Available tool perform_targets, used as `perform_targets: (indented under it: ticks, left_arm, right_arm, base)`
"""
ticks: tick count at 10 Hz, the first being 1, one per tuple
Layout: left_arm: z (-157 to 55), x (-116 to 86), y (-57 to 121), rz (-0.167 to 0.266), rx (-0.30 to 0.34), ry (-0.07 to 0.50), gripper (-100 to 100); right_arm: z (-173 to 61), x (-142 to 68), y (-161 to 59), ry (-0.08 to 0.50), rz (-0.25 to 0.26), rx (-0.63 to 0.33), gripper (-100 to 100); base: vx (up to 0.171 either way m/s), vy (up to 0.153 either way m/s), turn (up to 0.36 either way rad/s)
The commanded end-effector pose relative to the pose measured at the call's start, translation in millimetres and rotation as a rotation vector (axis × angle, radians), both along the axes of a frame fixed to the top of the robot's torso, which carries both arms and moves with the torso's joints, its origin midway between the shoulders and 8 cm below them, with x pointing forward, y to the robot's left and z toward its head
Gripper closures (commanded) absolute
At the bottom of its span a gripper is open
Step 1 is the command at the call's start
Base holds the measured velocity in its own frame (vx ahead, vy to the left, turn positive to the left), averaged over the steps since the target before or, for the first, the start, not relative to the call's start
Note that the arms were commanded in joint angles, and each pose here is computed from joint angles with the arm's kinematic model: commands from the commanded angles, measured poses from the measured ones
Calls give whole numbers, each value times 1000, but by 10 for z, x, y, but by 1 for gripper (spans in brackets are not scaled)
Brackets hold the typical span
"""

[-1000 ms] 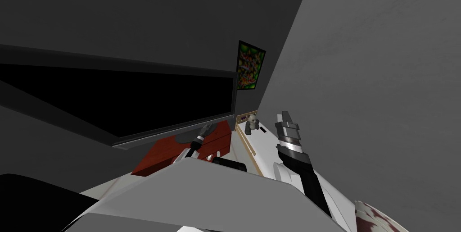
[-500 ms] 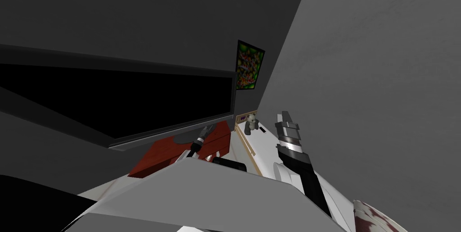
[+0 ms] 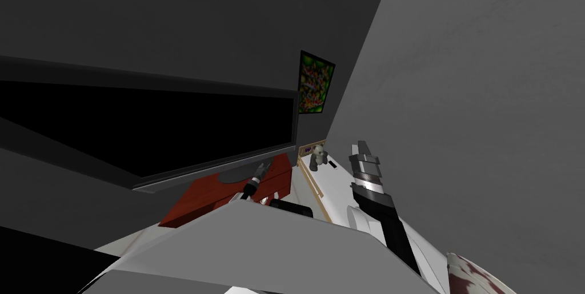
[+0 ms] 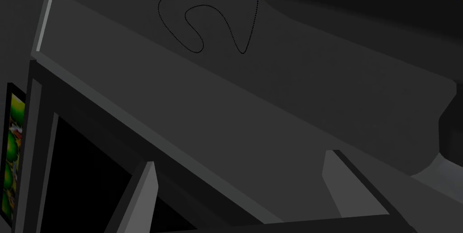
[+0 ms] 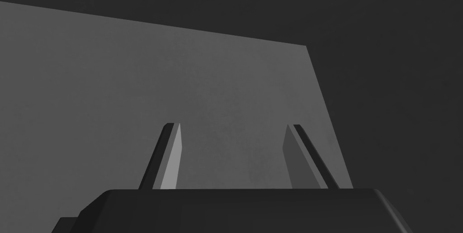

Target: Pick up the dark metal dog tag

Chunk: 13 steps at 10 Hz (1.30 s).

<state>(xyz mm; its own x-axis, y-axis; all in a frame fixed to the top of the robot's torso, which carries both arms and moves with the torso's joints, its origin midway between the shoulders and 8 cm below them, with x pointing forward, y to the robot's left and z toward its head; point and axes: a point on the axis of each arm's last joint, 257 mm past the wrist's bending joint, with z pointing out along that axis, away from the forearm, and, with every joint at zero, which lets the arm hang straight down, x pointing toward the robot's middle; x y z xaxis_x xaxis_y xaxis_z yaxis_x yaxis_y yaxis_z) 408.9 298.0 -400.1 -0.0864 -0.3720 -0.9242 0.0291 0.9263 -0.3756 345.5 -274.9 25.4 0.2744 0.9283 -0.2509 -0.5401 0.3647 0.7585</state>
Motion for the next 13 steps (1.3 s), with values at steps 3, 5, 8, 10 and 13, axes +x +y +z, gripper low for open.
perform_targets:
  ticks: [3,5,8,10,13]
  left_arm:
    - [-278,-95,-29,-12,44,60,-100]
    - [-474,-173,-85,-22,65,102,-100]
    - [-655,-253,-202,-35,76,141,-100]
    - [-683,-272,-240,-36,73,146,-100]
    - [-689,-275,-249,-37,73,147,100]
  right_arm:
    - [0,0,0,0,0,0,0]
    - [0,0,0,0,0,0,0]
    - [0,0,0,0,0,0,0]
    - [0,0,0,0,0,0,0]
    - [0,0,0,0,0,0,0]
  base:
    - [16,-16,-9]
    - [17,-19,-18]
    - [15,-22,-13]
    - [9,-19,-10]
    - [0,0,0]
